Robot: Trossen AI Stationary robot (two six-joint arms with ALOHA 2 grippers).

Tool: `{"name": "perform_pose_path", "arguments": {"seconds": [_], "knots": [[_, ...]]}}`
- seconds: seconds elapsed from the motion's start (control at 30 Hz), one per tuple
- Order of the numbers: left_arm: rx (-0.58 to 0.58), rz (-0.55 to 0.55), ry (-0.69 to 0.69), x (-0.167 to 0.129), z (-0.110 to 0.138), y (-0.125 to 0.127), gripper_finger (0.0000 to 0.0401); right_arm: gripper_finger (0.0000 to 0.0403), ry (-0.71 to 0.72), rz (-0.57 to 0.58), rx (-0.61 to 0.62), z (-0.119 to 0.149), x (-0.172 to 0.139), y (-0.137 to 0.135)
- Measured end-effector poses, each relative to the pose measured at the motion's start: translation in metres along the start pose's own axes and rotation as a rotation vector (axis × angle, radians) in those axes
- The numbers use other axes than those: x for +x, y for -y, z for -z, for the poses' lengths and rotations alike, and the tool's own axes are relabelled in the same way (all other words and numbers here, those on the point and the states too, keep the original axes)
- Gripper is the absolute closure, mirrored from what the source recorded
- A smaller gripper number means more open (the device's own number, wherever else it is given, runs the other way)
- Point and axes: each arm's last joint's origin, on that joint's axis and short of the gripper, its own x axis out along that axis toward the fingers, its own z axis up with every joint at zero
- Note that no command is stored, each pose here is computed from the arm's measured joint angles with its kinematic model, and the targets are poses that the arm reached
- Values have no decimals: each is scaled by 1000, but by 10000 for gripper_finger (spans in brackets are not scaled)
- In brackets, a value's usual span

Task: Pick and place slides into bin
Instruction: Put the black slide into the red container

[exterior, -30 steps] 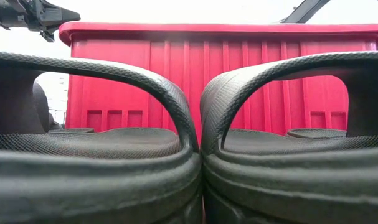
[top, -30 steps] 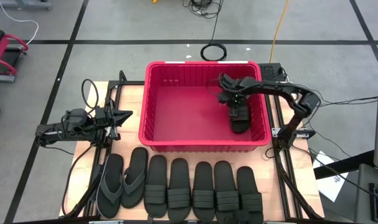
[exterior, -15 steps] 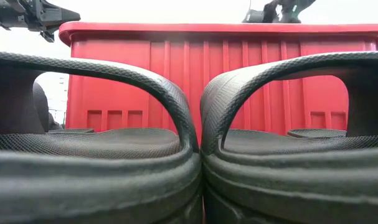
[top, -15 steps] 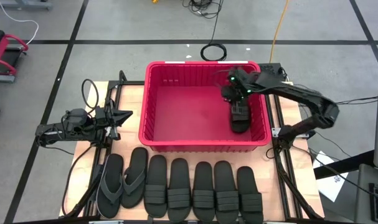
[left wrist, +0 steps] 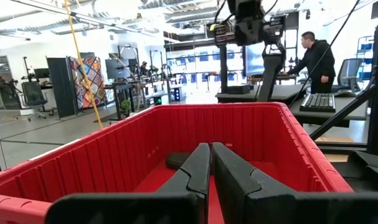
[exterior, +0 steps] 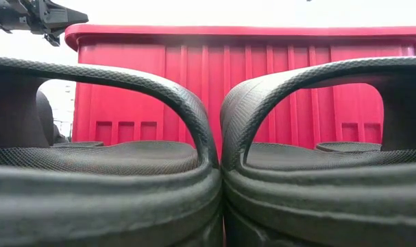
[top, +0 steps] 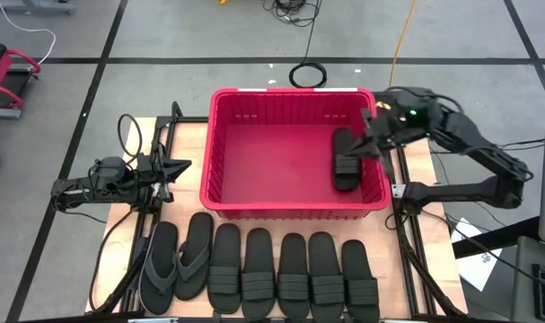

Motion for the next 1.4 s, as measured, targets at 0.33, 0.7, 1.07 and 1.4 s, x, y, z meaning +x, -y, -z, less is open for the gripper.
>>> {"name": "perform_pose_path", "arguments": {"seconds": [0.33,0.7,1.07,1.4], "knots": [[0,0,0,0,0,0,375,403,-37,-75,-12,16,-34,-37],[0,1,0,0,0,0,375,395,-134,-218,50,36,-55,-60],[0,1,0,0,0,0,375,255,-149,-258,-2,36,-53,-63],[0,1,0,0,0,0,375,160,-298,-465,30,39,-32,-71]]}}
